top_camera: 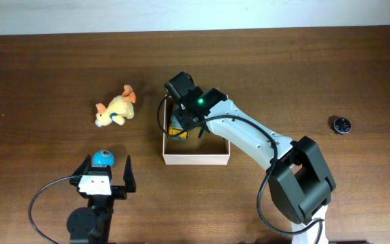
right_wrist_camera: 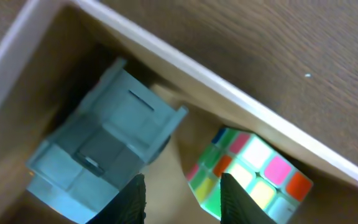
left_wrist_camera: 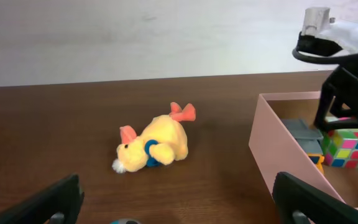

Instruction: Pack container

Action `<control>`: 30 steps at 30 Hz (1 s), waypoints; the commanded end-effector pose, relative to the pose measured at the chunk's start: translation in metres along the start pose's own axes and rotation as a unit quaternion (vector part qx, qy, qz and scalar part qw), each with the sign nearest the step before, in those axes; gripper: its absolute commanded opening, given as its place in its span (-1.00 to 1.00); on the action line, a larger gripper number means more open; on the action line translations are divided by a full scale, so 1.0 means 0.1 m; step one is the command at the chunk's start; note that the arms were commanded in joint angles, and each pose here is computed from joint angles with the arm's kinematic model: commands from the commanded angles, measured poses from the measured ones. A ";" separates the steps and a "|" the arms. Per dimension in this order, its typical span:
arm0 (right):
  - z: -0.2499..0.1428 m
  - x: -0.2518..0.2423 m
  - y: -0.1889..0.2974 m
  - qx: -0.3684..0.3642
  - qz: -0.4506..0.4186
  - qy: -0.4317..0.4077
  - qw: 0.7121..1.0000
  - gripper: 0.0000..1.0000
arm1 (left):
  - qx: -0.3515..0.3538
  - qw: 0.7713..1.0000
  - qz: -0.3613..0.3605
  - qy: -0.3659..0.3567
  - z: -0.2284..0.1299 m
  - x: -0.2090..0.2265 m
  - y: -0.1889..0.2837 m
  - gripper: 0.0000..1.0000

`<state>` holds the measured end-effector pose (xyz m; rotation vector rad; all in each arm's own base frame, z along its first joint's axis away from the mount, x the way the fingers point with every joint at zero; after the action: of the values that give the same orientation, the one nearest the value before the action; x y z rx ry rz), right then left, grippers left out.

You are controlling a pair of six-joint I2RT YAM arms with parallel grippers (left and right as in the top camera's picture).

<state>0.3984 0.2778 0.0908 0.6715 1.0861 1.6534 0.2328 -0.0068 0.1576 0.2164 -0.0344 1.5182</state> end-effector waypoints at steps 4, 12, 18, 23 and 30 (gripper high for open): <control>0.00 0.05 -0.11 0.001 0.014 -0.026 1.000 -0.33 | -0.002 1.000 0.001 -0.008 -0.01 0.00 0.00 0.98; -0.07 0.02 -0.26 0.017 0.011 -0.050 0.999 -0.43 | -0.002 1.000 0.001 -0.008 -0.01 0.00 0.00 0.98; -0.06 0.01 -0.26 0.016 0.012 -0.051 0.998 -0.45 | -0.002 1.000 0.001 -0.008 -0.01 0.00 0.00 0.99; -0.04 0.02 -0.25 0.013 0.013 -0.052 0.999 -0.45 | -0.002 1.000 0.001 -0.008 -0.01 0.00 0.00 0.98; 0.14 0.04 -0.13 -0.009 0.019 -0.046 0.999 -0.44 | -0.002 1.000 0.001 -0.008 -0.01 0.00 0.00 0.98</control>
<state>0.4068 0.2828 0.0803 0.7553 1.0130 1.6309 0.2328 -0.0068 0.1576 0.2164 -0.0344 1.5182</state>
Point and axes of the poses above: each gripper's point midway between its finger pads, its own y axis back along the fingers, its own x axis along the line the jaws close on, z = x × y, the point moved 1 cm from there along y, back along the fingers, and after that the axes turned 8 degrees about -y, right-handed, at the moved point
